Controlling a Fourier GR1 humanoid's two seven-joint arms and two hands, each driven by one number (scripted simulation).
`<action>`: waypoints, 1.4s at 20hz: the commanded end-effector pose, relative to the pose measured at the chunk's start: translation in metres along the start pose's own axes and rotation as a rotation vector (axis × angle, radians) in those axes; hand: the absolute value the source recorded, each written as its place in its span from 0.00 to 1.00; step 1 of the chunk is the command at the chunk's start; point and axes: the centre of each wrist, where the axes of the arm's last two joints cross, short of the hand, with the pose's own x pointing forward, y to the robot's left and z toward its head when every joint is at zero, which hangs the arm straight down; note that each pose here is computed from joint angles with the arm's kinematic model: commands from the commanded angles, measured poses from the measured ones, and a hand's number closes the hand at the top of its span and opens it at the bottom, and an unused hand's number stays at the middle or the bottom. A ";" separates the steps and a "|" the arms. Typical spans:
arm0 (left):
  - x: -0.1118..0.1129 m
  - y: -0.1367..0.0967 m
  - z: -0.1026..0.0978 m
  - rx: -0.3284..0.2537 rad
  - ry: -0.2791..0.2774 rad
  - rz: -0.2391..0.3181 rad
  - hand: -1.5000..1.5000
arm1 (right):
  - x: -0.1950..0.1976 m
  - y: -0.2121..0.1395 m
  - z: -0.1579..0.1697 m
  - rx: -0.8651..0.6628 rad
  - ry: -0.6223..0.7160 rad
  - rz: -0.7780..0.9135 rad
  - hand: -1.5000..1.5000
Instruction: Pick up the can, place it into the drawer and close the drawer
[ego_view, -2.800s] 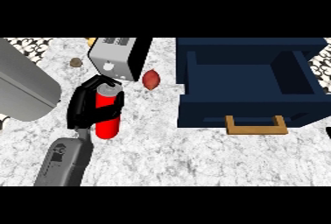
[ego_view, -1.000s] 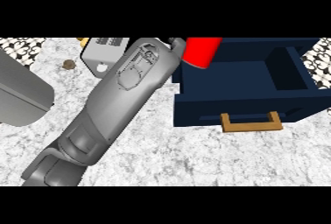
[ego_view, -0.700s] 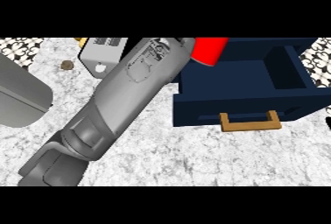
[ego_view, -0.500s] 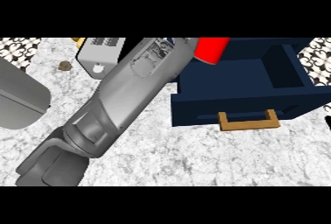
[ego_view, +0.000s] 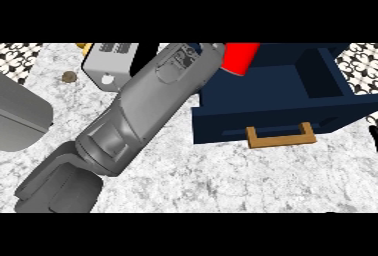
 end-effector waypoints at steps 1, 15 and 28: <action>-0.010 0.000 0.000 0.025 0.002 -0.022 1.00 | 0.007 0.012 -0.014 0.005 -0.013 0.004 0.00; -0.058 0.003 0.006 0.059 -0.021 -0.145 1.00 | -0.009 0.012 -0.020 0.009 -0.008 -0.004 0.00; -0.068 0.006 0.006 0.176 0.008 -0.125 0.00 | 0.008 0.012 -0.020 0.043 -0.034 0.007 0.00</action>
